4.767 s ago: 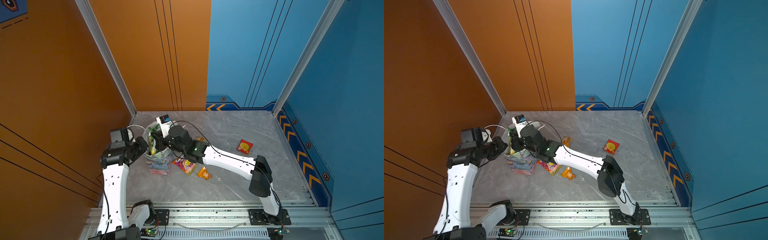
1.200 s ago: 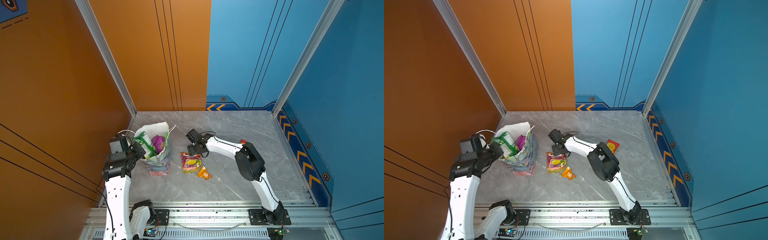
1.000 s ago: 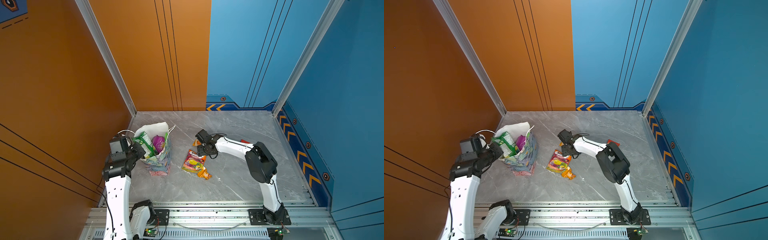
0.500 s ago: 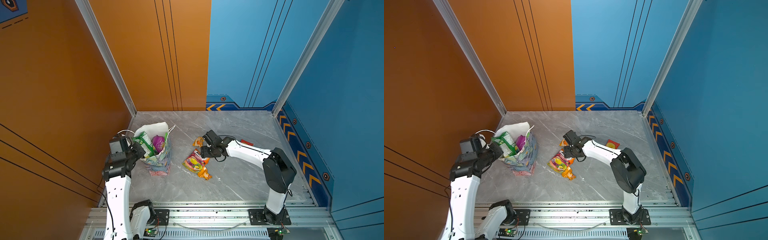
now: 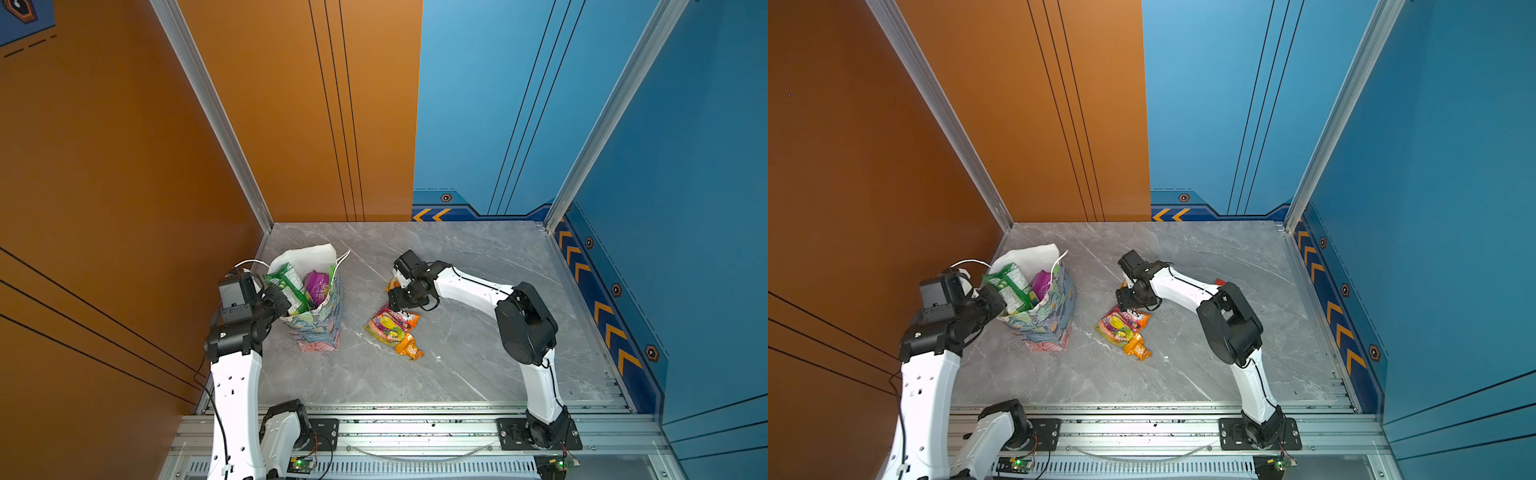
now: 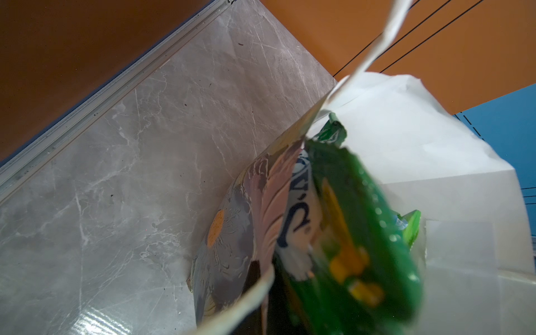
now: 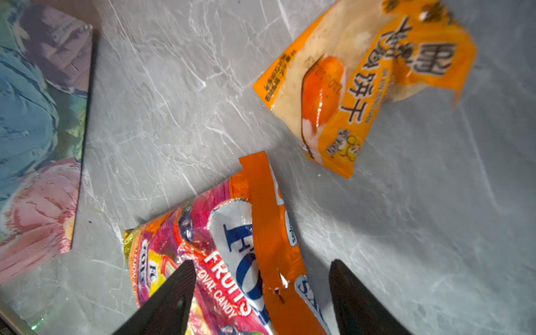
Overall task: Place the snacks into the paper bag
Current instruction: Move the snack to the center of the table, then shake the paper bag at the top-left of the table, then pick up the snack at the center of the table.
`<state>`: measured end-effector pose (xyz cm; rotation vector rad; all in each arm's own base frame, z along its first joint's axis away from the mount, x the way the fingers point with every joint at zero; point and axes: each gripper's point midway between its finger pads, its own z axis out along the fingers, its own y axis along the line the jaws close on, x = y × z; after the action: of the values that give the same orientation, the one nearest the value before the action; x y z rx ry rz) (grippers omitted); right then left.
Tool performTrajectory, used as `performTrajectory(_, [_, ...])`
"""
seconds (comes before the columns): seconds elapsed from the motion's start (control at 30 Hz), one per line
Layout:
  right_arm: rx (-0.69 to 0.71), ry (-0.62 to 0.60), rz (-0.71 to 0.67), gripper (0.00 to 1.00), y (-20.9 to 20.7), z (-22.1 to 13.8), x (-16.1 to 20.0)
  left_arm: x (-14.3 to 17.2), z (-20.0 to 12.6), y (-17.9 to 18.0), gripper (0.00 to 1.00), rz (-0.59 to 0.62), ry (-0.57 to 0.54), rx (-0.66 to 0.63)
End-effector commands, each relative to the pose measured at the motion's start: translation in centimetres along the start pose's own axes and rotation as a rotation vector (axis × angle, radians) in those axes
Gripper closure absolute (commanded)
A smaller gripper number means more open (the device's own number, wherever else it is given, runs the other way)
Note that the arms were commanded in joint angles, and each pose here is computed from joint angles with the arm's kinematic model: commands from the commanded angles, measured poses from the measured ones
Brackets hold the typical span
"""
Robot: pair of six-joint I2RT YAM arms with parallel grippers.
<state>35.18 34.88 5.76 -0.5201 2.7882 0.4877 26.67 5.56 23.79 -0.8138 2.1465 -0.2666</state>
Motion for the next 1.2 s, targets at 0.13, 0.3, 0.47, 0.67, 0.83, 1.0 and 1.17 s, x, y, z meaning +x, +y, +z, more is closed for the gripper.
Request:
performTrajectory(0.13, [0.062, 0.147, 0.002, 0.39, -2.0, 2.0, 2.9, 0.1, 0.6, 0.4, 1.00, 0.008, 0.001, 0.000])
performTrajectory(0.3, [0.071, 0.177, 0.048, 0.59, -3.0, 2.2, 4.1, 0.1, 0.7, 0.4, 1.00, 0.007, 0.002, -0.002])
performTrajectory(0.47, [0.050, 0.155, 0.123, 0.76, -4.3, 1.6, 4.6, 0.1, 0.6, 0.5, 1.00, 0.005, -0.001, -0.001])
performTrajectory(0.67, [0.006, 0.083, 0.203, 0.93, -4.7, 0.0, 4.3, 0.2, 0.8, 0.4, 1.00, 0.004, 0.004, 0.006])
performTrajectory(0.83, [-0.049, 0.009, 0.289, 1.00, -4.8, -1.5, 3.7, 0.1, 0.7, 0.2, 1.00, 0.004, -0.001, 0.014])
performTrajectory(1.0, [-0.083, -0.069, 0.355, 1.00, -4.9, -3.2, 2.9, 0.1, 1.0, -0.3, 1.00, -0.012, 0.009, 0.039])
performTrajectory(1.17, [-0.110, -0.138, 0.406, 1.00, -5.4, -4.9, 2.4, 0.1, 0.9, -2.4, 1.00, -0.036, 0.031, 0.089])
